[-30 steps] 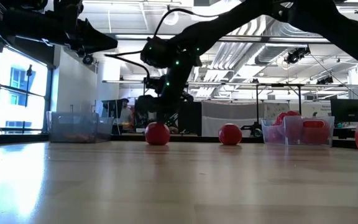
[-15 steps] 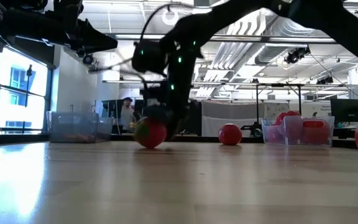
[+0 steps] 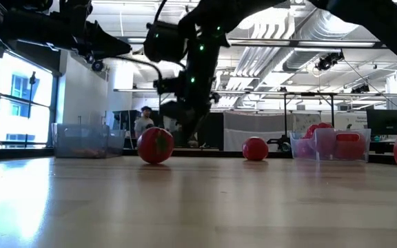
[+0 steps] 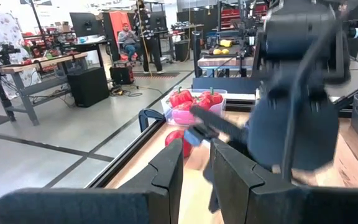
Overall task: Sort produce into baskets
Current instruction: Put the tomato into the bottom black bin
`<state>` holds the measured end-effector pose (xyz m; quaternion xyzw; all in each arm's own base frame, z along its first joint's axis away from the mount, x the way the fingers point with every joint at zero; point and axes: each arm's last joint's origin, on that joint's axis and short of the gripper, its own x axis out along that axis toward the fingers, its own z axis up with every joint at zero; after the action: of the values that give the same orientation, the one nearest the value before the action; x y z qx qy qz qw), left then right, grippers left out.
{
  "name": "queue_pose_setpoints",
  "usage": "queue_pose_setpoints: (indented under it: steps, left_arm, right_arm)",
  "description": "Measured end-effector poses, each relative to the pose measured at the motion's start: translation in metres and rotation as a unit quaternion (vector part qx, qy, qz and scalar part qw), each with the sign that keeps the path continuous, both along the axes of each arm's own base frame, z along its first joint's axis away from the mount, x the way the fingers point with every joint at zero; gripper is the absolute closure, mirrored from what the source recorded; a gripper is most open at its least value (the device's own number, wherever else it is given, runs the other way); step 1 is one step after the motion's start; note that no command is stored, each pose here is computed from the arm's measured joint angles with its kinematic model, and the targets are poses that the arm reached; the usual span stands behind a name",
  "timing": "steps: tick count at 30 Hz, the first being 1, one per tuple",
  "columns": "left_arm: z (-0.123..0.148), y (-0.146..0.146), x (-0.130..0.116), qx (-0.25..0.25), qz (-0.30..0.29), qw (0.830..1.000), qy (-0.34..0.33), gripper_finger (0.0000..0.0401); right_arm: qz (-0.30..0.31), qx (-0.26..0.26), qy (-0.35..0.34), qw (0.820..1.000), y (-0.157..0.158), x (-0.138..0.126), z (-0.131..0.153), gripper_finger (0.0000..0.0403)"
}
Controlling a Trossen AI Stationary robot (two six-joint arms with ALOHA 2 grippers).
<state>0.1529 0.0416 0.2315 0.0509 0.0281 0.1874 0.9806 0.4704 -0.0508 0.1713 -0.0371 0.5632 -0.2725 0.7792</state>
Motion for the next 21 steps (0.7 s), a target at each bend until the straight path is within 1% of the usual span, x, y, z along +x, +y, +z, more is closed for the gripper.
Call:
queue_pose_setpoints:
  steps: [6, 10, 13, 16, 17, 21]
  left_arm:
    - [-0.001, 0.000, 0.000, -0.002, 0.000, 1.000, 0.006, 0.0335]
    - [-0.001, 0.000, 0.000, -0.002, 0.000, 1.000, 0.007, 0.0335]
    - [-0.001, 0.000, 0.000, -0.002, -0.001, 1.000, 0.007, 0.0335]
    - [-0.002, 0.000, 0.000, -0.002, -0.002, 1.000, 0.008, 0.0335]
    - [-0.002, 0.000, 0.000, -0.002, -0.002, 1.000, 0.009, 0.0335]
    - [-0.002, 0.000, 0.000, -0.002, -0.003, 1.000, 0.009, 0.0335]
  right_arm:
    - [0.021, -0.012, -0.025, 0.999, 0.002, -0.008, 0.038, 0.0403]
    - [0.041, 0.001, -0.055, 0.998, 0.006, -0.010, 0.057, 0.0403]
    - [0.070, 0.016, -0.061, 0.996, 0.014, -0.007, 0.057, 0.0403]
    - [0.112, 0.054, -0.074, 0.990, 0.030, -0.003, 0.057, 0.0403]
    - [0.124, 0.059, -0.078, 0.987, 0.035, -0.002, 0.058, 0.0403]
    - [0.182, 0.046, -0.074, 0.979, 0.052, 0.001, 0.059, 0.0403]
